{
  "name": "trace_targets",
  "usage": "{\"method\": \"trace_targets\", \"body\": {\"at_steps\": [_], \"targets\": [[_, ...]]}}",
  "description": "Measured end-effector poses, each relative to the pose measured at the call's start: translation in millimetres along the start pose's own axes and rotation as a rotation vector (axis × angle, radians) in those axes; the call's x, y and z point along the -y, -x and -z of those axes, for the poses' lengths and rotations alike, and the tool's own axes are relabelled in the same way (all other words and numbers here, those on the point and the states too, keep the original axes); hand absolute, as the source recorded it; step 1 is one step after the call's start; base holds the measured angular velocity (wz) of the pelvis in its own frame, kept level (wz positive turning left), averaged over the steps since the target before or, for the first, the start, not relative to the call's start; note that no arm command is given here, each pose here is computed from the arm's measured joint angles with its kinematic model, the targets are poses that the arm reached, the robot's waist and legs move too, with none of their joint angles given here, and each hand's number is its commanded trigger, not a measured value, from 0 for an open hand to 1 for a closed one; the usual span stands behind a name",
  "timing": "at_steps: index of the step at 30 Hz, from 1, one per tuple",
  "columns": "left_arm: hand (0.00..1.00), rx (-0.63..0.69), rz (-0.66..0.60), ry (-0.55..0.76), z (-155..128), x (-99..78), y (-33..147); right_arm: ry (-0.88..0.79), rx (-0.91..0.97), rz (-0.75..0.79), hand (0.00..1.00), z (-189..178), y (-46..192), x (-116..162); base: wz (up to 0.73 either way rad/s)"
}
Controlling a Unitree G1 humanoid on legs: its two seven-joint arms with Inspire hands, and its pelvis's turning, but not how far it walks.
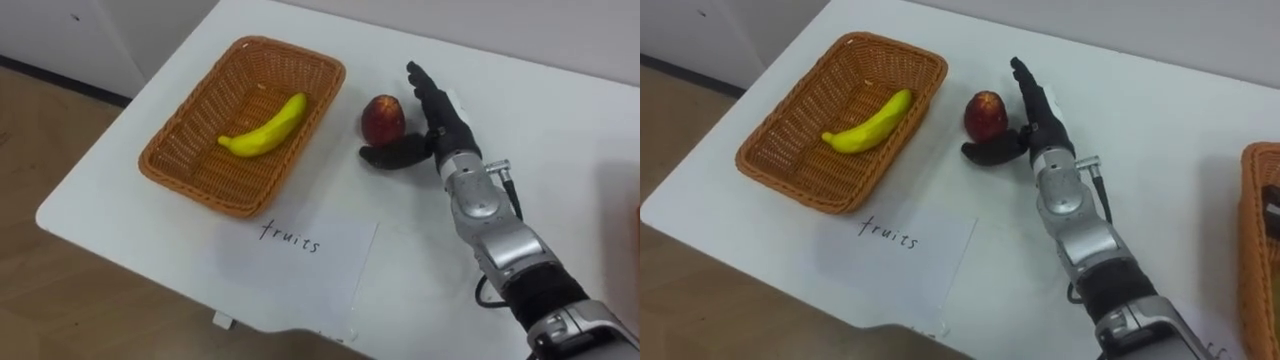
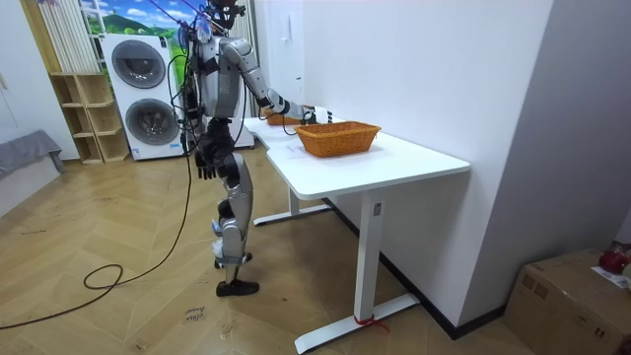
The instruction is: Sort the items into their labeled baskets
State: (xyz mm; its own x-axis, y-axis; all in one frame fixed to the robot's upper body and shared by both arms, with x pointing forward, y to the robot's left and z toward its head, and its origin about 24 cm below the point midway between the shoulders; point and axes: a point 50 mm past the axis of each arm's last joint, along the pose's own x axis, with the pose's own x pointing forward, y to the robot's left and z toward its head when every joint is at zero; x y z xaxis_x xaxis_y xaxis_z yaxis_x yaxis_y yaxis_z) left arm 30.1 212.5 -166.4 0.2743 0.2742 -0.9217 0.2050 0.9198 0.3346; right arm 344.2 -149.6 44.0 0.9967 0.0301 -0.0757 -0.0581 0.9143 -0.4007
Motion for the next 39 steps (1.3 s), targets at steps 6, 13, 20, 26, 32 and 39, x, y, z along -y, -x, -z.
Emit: {"method": "trace_targets", "body": {"at_steps": [6, 13, 20, 26, 32, 39], "targets": [[0.0, 0.014, -0.001, 0.0, -4, -0.7, -0.9, 0.02, 0.005, 0.006, 0.0, -1, -2, 4, -0.01], [0.0, 0.016, -0.001, -0.003, -5, -0.9, -1.0, 0.089, 0.013, 0.001, 0.0, -1, -2, 2, 0.01], [0.0, 0.02, 0.004, -0.006, -8, -1.0, -1.7, 0.141, -0.002, -0.005, 0.0, 5, -1, 2, 0.0], [0.0, 0.012, 0.034, -0.025, -6, 2.2, -1.7, 0.189, -0.015, -0.018, 1.0, 9, -1, 0, 0.0], [0.0, -0.001, 0.039, -0.04, -4, 2.0, -2.6, 0.238, -0.013, 0.02, 1.0, 7, -7, 6, 0.0], [0.0, 0.022, 0.015, -0.057, -13, -5.8, -5.0, 0.259, -0.003, 0.05, 1.0, 1, -12, 17, 0.0]]}}
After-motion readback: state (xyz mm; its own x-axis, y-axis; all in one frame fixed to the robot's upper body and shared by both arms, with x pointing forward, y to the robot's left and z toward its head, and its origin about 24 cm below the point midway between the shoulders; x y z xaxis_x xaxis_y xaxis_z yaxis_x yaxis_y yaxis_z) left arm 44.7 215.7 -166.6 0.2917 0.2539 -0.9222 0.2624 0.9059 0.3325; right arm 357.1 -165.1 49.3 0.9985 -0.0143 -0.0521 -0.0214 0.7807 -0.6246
